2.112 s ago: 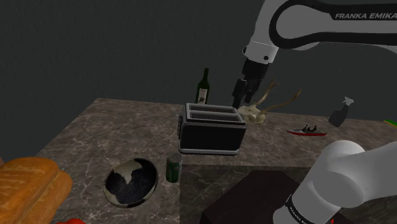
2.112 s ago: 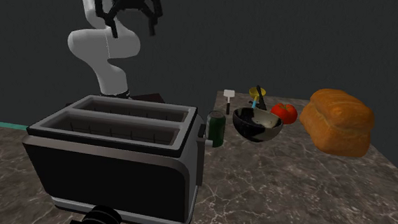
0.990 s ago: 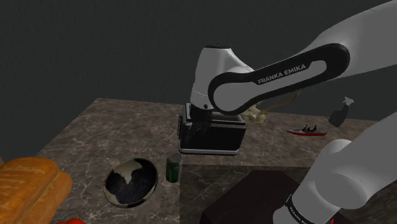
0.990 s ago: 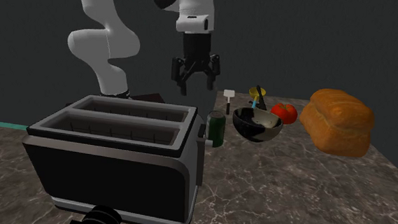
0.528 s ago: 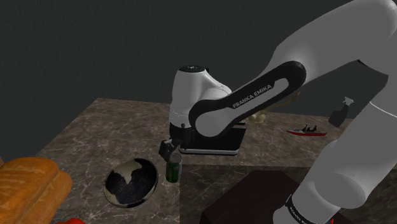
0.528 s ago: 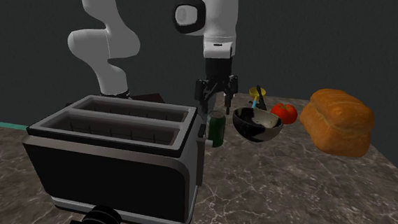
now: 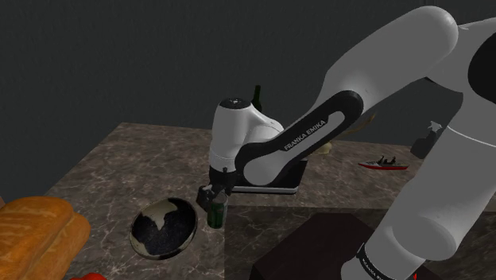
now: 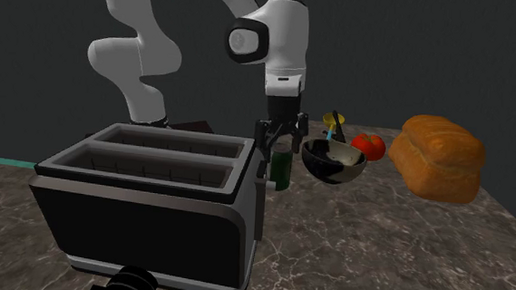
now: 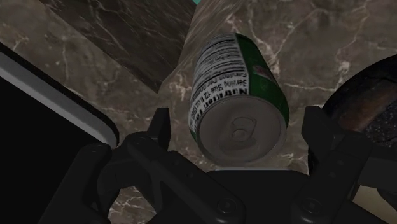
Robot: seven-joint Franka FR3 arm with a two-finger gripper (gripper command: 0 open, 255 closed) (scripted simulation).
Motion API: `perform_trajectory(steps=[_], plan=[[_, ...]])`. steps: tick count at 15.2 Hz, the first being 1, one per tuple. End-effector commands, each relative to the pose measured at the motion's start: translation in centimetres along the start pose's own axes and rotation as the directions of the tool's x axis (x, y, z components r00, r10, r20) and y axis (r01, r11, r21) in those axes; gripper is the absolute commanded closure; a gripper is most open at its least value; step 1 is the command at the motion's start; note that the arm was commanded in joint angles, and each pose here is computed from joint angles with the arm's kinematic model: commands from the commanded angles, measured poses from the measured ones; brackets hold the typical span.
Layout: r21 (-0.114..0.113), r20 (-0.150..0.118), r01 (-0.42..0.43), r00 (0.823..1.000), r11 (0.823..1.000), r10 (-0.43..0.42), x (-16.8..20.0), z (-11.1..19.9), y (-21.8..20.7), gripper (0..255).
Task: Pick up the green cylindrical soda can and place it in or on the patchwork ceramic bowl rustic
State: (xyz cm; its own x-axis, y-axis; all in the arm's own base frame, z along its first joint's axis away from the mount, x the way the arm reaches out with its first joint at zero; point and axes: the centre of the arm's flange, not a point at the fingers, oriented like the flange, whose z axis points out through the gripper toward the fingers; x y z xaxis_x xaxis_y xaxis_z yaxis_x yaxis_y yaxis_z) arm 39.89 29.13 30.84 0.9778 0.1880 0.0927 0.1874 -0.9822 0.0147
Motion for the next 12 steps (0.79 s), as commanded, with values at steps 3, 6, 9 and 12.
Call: perform_trajectory(steps=[3,6,9,12], plan=[[0.000,0.000,0.000,1.000,1.000,0.000,0.02,0.25,0.01,0],[0.000,0.000,0.000,1.000,1.000,0.000,0.02,0.25,0.01,0],[0.000,0.000,0.000,1.000,1.000,0.000,0.02,0.26,0.02,255],[0.000,0.000,0.000,1.000,1.000,0.000,0.02,0.25,0.02,255]])
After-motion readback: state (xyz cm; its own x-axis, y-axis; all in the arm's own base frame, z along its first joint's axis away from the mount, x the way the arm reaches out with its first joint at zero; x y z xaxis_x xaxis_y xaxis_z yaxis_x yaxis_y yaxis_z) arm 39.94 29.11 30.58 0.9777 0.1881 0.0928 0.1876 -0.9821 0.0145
